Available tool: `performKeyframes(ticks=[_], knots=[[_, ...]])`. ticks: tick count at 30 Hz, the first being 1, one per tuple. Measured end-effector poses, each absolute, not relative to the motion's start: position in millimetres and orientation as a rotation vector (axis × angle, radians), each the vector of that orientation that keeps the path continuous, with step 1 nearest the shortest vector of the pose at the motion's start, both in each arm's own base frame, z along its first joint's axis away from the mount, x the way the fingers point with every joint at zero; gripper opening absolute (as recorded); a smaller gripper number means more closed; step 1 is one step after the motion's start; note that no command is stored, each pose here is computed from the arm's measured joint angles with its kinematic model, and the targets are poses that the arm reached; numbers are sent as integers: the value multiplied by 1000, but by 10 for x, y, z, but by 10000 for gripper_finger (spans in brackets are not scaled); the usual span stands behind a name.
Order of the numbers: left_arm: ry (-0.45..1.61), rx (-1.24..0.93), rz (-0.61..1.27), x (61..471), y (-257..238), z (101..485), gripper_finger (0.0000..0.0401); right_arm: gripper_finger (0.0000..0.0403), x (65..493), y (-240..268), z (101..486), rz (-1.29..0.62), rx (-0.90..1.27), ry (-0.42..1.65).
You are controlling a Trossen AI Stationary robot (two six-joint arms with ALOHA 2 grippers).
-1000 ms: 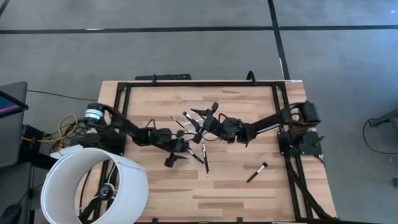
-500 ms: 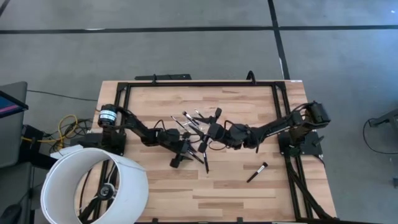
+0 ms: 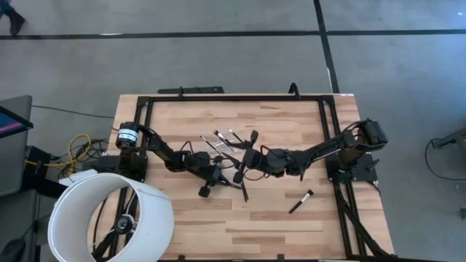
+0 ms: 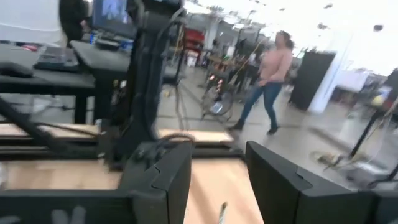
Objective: Put items in baskets/containers
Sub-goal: Put the black highlighter brush into the transparent organizer
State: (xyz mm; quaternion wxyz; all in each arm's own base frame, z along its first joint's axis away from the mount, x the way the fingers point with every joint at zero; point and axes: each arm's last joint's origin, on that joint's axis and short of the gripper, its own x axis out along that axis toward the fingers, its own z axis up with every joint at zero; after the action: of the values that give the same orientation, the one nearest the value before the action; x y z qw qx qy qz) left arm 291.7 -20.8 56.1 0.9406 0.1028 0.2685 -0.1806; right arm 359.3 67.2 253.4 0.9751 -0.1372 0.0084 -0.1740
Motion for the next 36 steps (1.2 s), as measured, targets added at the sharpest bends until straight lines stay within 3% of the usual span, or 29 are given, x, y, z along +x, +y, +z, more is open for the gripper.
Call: performKeyframes(ticks=[10,18,29,36], knots=[[605,348,-295,2722,-383,962,50,180,3479,800,2308,-182,45,282],[534,360,-263,2683,-399,1249,49,179,3622,843,1841,-153,208,496],[547,364,-260,2675,-397,1244,49,173,4017,887,1550,-164,152,826],[548,364,-263,2676,-397,1247,49,173,4259,768,1410,-165,174,916]])
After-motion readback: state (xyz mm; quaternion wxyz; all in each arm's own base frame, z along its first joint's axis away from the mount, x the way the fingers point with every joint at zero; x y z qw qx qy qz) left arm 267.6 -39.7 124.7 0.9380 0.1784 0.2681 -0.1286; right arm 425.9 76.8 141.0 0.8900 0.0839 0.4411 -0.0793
